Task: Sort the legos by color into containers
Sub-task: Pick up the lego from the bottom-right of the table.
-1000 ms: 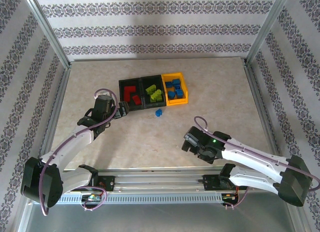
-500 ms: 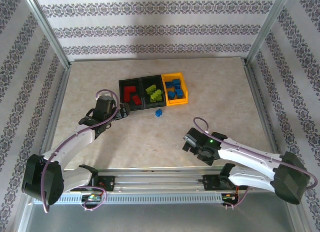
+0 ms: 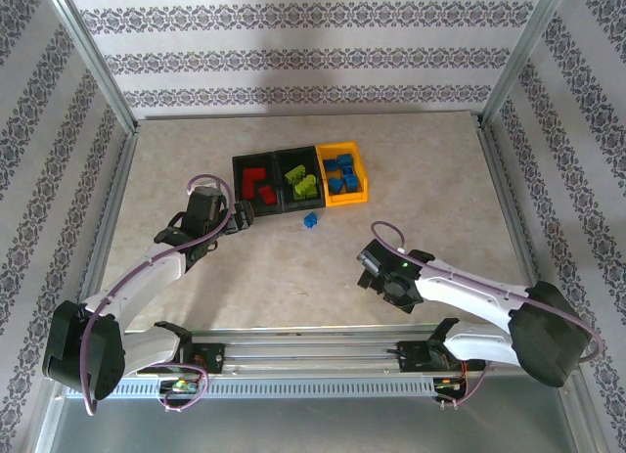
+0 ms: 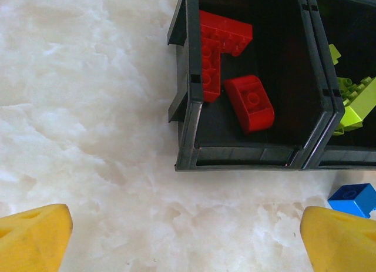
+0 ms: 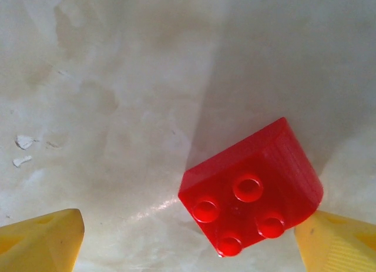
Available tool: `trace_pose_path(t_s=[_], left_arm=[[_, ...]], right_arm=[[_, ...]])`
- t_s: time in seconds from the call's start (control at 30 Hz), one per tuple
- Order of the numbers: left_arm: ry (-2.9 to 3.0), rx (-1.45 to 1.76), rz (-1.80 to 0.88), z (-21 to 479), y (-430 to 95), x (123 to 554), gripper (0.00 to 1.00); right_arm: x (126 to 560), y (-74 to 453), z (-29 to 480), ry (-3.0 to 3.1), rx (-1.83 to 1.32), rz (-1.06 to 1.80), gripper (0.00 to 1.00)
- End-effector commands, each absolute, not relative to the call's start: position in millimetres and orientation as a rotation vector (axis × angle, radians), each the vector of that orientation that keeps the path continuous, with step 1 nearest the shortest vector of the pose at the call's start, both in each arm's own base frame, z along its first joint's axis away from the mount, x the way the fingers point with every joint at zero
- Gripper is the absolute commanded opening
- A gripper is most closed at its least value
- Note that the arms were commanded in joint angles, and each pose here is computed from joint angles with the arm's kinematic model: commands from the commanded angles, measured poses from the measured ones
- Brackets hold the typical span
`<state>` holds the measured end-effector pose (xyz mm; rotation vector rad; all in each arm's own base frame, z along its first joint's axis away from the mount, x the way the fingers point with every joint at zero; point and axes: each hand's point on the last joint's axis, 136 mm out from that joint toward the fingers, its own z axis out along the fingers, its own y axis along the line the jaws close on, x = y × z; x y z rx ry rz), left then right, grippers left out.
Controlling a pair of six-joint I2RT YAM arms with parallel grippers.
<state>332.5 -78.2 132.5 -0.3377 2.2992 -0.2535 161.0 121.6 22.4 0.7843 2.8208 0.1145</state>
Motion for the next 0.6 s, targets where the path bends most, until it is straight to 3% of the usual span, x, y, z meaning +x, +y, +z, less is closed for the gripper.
trace_pose_path(t_s=[0.0, 0.4, 0.57], left_arm=[[2.293, -0.366, -0.255, 129, -74, 334, 1.00], [2.290, -0.366, -0.247, 133, -72, 333, 1.00], [2.287, -0.369, -0.244, 133, -71, 334, 1.00]], right_arm=[[183, 129, 34, 2.781, 0.702, 0.125, 0.91], [200, 143, 24, 2.871, 0.575, 0.062, 0.81], [196, 144, 14, 2.924, 0.563, 0.056, 0.72]])
